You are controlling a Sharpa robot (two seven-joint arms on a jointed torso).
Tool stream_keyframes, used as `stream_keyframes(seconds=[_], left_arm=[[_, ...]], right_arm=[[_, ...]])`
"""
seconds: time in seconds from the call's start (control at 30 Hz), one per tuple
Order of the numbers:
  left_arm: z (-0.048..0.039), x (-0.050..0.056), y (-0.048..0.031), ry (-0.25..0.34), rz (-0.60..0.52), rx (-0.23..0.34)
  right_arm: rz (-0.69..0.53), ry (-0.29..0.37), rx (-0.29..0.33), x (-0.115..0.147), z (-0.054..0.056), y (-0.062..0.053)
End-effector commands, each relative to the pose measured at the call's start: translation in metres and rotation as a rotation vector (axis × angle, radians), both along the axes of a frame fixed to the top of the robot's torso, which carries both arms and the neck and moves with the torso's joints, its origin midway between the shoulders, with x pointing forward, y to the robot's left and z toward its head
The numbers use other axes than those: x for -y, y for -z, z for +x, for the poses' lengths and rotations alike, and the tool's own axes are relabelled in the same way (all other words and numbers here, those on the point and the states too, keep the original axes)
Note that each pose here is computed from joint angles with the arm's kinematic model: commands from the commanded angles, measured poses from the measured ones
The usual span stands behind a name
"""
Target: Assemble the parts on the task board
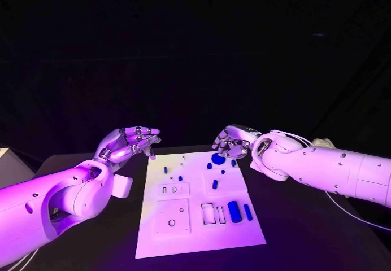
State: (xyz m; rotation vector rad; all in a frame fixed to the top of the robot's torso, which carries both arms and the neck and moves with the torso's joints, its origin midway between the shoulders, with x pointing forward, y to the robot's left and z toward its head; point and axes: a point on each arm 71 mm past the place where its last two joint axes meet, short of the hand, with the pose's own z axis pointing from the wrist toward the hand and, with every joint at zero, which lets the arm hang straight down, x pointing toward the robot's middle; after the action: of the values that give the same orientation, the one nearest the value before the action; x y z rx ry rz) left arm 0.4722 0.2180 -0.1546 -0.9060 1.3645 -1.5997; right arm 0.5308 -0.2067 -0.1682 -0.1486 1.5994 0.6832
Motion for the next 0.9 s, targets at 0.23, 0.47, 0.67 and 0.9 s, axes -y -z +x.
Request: stream_keyframes(seconds=[0.23,0.47,0.67,0.9], left_arm=[[-0.0066,0.002,-0.0104,0.082,-0.018,0.005],[-0.0102,0.002,-0.0146,0.092,-0.019,0.006],[-0.0118,0.001,-0.0171,0.096,-0.020,0.007],[-0.0129,0.001,-0.0181,0.100,-0.021,0.008]], right_arm=[[-0.187,0.045,0.086,-0.009,0.005,-0.003],[-0.214,0.051,0.085,-0.014,0.008,-0.001],[-0.242,0.056,0.078,-0.016,0.009,0.002],[-0.269,0.061,0.068,-0.016,0.010,0.004]])
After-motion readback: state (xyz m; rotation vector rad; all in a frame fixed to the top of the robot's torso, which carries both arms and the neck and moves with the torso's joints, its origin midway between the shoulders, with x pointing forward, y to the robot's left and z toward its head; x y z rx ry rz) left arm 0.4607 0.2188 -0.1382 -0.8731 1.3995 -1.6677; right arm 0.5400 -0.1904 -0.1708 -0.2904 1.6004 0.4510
